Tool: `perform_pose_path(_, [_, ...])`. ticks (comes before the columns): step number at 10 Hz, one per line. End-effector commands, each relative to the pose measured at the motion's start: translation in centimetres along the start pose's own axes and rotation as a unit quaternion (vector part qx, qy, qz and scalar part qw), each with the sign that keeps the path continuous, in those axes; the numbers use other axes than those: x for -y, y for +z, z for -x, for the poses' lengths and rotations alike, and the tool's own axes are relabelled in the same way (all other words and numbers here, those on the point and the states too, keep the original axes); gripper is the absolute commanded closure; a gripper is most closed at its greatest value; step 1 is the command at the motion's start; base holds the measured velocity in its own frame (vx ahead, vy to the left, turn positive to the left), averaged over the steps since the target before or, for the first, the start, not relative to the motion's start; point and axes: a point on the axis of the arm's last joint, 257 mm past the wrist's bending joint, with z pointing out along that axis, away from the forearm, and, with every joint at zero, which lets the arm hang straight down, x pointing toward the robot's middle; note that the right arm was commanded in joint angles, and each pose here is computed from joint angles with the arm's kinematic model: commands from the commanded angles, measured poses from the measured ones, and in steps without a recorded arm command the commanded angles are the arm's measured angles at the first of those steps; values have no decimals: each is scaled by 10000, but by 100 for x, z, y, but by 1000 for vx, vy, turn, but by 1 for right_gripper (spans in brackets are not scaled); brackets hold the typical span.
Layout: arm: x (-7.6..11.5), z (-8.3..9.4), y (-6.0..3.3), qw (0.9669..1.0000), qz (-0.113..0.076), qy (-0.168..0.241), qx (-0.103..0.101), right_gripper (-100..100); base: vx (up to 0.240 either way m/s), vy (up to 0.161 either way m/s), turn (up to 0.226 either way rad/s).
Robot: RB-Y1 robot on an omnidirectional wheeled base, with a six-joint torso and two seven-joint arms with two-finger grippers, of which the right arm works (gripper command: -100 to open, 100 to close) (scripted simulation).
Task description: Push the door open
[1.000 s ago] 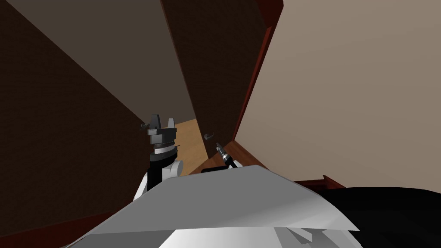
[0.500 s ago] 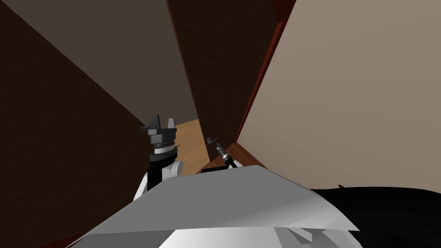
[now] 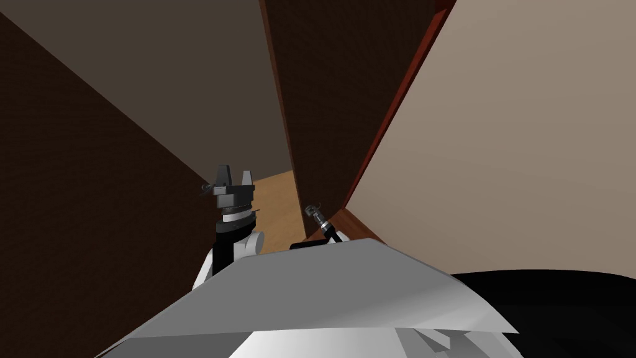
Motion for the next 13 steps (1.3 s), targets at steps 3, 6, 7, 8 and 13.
perform_pose_path(3, [3,1,-4,10000,-3,0,0,100,-17,-11,10])
perform_pose_path(6, [3,1,-4,10000,-3,0,0,100,0,0,0])
perform_pose_path(7, [-11,86,16,10000,6,-28,82,100,87,61,-21])
perform_pose_path(8, [-9,114,13,9999,3,-36,111,100,127,109,-43])
perform_pose_path(13, [5,436,-16,9989,-21,-108,455,100,143,141,-43])
